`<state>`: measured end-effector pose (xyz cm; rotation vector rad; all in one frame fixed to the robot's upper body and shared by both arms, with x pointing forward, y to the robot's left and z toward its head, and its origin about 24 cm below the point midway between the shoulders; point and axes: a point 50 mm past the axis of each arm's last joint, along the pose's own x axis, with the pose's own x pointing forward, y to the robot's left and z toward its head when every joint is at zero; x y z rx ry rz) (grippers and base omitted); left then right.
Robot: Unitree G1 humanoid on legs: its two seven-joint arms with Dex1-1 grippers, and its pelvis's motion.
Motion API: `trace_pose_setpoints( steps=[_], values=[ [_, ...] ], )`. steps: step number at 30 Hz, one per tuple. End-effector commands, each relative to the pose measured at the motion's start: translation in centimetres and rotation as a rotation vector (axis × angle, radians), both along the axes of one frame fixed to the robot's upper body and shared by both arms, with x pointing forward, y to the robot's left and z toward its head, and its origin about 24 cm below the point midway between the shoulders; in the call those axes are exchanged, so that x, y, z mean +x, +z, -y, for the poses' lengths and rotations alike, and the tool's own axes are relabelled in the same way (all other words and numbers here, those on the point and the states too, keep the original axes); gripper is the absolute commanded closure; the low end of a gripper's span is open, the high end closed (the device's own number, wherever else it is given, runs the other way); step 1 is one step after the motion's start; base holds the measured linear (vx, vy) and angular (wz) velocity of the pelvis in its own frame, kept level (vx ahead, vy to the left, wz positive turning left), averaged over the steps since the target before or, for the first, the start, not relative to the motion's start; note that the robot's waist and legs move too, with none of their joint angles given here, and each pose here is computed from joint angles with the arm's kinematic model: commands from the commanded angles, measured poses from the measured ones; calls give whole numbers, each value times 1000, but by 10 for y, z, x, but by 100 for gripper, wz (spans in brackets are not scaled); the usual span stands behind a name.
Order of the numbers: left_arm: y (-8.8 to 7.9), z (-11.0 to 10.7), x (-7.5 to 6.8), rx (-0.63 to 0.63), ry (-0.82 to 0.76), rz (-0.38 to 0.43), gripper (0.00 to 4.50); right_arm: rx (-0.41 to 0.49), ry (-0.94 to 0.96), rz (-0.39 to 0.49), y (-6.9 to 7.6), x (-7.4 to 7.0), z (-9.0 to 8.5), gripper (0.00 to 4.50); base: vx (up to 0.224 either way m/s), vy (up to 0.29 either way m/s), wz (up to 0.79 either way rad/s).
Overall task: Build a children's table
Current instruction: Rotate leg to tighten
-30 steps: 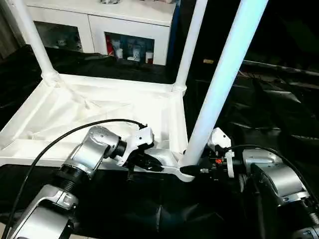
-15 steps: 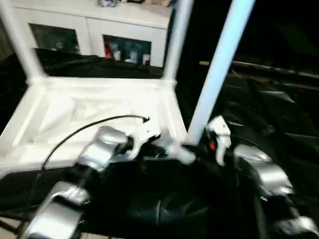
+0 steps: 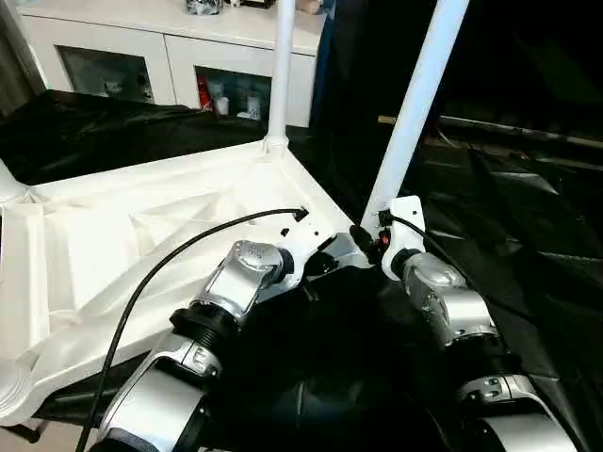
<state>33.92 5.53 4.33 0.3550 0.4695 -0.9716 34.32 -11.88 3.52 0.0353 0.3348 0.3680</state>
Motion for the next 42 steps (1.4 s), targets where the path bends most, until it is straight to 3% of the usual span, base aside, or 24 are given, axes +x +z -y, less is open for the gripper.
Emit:
trace_pose_setpoints(
  steps=[1,2,3,5,9,11,13,18,22,24,30,36,37,42],
  values=[
    [-4,18,-4,-8,-21,9,450,51,199,-77,-14,-14,-46,254,0,0,0],
    [-4,18,-4,-9,-22,8,450,51,199,-76,-14,-14,-45,254,0,0,0],
    [-3,16,-4,-10,-28,7,450,68,199,-81,-13,-14,-42,220,0,0,0],
    [-2,10,-4,-21,-61,-1,450,97,236,-85,-12,-14,-32,220,0,0,0],
    [-3,2,-5,-29,-100,-15,450,63,347,-57,-7,-19,-23,178,0,0,0],
    [-3,-1,-5,-26,-112,-17,450,59,384,-46,-6,-21,-21,178,0,0,0],
    [-2,-15,-7,-16,-176,-49,450,63,557,-6,3,-34,-11,178,0,0,0],
    [-2,-21,-10,-16,-235,-63,450,80,659,2,9,-43,-6,178,0,0,0],
    [5,-33,-22,-51,-426,-107,450,94,922,-54,15,-70,11,178,0,0,0],
    [7,-34,-24,-65,-460,-123,450,88,969,-76,15,-75,13,178,0,0,0],
    [8,-36,-36,-79,-567,-196,450,14,1044,-103,13,-78,14,178,0,0,0],
    [9,-37,-37,-80,-575,-197,450,32,1072,-112,16,-82,12,178,0,0,0],
    [10,-37,-36,-81,-567,-191,450,40,1085,-120,16,-83,11,203,0,0,0],
    [10,-40,-35,-77,-554,-188,450,41,1084,-131,15,-82,11,240,0,0,0]
  ],
)
